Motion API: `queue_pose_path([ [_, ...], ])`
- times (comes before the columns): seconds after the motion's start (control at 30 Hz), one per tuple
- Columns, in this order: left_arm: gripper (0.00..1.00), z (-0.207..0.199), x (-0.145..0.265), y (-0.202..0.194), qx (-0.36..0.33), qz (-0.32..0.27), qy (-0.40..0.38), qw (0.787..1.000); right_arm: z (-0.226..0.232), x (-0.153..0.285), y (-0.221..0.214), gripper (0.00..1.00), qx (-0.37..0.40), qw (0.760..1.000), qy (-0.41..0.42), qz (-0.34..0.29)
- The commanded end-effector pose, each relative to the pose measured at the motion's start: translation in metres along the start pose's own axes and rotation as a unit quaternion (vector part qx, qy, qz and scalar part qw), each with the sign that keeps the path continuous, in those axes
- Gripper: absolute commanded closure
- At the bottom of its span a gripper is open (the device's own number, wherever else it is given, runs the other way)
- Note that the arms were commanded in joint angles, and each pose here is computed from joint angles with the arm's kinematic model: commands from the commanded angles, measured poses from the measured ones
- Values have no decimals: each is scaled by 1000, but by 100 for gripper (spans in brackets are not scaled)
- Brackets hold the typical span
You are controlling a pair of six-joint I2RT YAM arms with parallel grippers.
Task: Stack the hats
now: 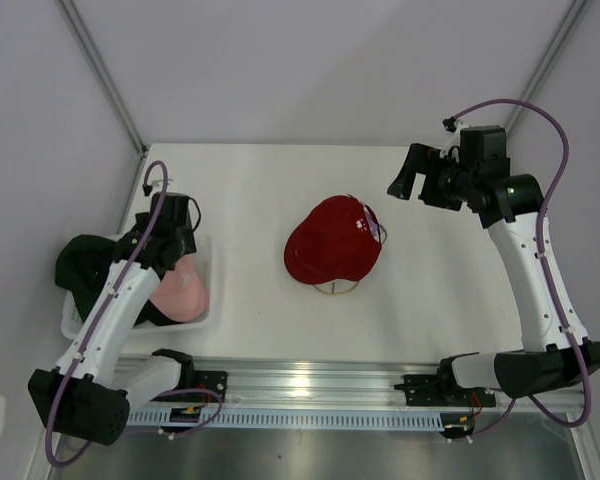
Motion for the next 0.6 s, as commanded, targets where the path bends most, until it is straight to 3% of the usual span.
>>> queue_pose_path([
  [0.0,46,-6,2,17,5,-49,-36,998,12,13,18,0,11,999,26,-41],
  [0.07,66,-4,4,21,-5,-54,-38,998,15,11,20,1,7,999,36,-39],
  [0.1,95,-2,7,23,-5,-57,-36,998,17,12,22,0,7,998,41,-42],
  [0.13,99,-1,13,27,-12,-60,-42,997,18,12,25,0,9,998,43,-47],
  [0.2,99,0,41,48,-23,-94,-92,991,20,12,29,1,9,997,49,-56],
  [0.27,99,-4,65,51,-61,-92,-158,981,25,9,33,0,12,996,69,-60],
  [0.33,99,3,108,77,-79,-158,-210,962,28,6,36,0,14,994,83,-66],
  [0.47,99,-7,174,98,-130,-255,-357,889,38,5,44,0,26,989,119,-78],
  [0.5,98,-19,191,92,-157,-263,-428,850,40,6,46,0,33,988,127,-82],
  [0.57,94,-28,206,90,-186,-285,-480,808,47,13,54,0,46,984,145,-98],
])
Point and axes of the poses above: each gripper's point midway between its finger pads, its own x axis back along the fingers, its own z axis along the line the jaws close on, y = z × x, the point moved 5 cm from there along x, back along the fingers, and after that the axes turned 3 degrees about x, right-handed, at the moved point
